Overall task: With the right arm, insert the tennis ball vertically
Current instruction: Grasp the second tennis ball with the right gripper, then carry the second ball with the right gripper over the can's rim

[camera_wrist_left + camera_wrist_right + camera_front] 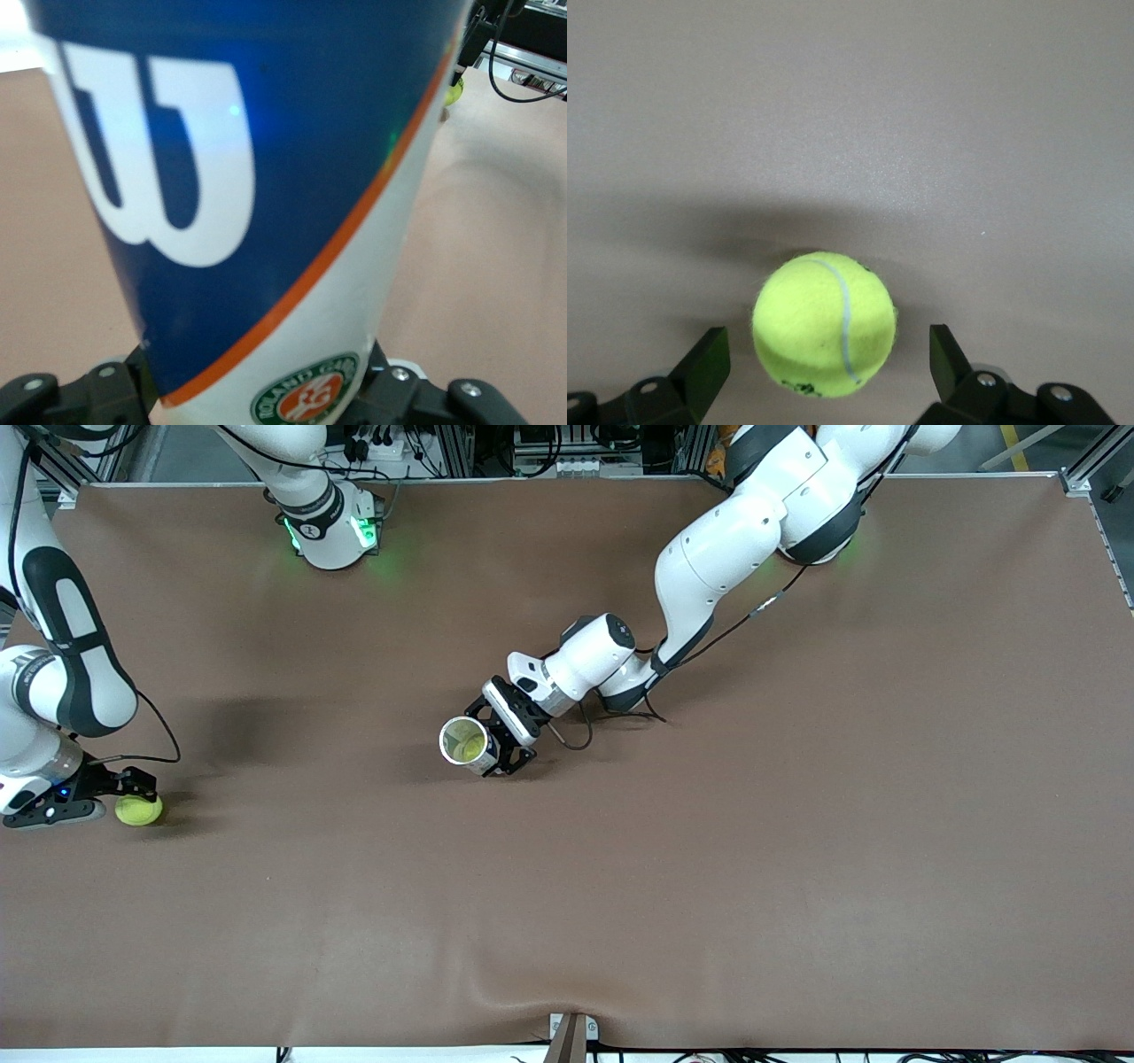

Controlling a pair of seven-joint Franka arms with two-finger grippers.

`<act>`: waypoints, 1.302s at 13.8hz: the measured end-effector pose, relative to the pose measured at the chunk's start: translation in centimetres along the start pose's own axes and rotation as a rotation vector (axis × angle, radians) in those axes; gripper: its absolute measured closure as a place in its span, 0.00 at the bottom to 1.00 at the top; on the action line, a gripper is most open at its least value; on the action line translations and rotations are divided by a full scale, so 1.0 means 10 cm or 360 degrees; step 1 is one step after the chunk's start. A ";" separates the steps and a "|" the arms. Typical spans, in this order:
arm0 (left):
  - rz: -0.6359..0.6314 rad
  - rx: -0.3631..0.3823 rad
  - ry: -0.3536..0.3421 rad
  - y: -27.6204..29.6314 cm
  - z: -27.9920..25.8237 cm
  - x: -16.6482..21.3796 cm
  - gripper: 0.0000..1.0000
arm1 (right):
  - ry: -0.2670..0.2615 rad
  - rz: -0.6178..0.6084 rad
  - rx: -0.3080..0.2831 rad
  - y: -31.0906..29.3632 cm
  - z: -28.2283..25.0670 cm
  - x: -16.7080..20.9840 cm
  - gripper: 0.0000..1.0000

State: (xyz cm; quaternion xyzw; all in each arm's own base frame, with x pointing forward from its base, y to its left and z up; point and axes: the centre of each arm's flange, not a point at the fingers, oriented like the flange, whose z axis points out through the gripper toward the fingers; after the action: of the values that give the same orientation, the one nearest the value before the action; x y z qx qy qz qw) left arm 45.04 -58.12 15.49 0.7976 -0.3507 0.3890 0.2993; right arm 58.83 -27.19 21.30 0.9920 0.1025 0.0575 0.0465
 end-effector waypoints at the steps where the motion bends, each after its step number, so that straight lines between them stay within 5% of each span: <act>1: 0.0007 0.0006 -0.0006 -0.02 -0.01 -0.01 0.11 | 0.0002 0.0002 0.0001 0.00 0.04 -0.01 0.00; 6: 0.0031 0.0016 -0.0013 -0.03 -0.07 0.03 0.11 | 0.0024 0.0012 -0.0007 0.00 0.12 -0.03 0.05; 9: 0.0041 0.0019 -0.0014 -0.03 -0.09 0.05 0.11 | 0.0032 0.0013 -0.0005 0.00 0.11 -0.03 0.33; 13: 0.0042 0.0009 -0.0012 0.05 -0.09 0.07 0.14 | 0.0033 -0.0021 0.0037 -0.17 -0.09 0.09 0.34; 16: 0.0050 0.0016 -0.0013 0.04 -0.09 0.07 0.18 | -0.0070 0.0069 0.0228 -0.41 -0.60 0.20 0.34; 18: 0.0060 0.0016 -0.0014 0.06 -0.09 0.07 0.19 | -0.0112 0.0127 0.0272 -0.74 -1.15 0.37 0.34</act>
State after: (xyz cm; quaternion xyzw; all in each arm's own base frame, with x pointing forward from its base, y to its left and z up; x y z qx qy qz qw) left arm 44.54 -58.03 16.64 0.7941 -0.3650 0.3927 0.2865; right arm 59.49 -18.24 32.33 0.9970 0.0657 0.0156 -0.0370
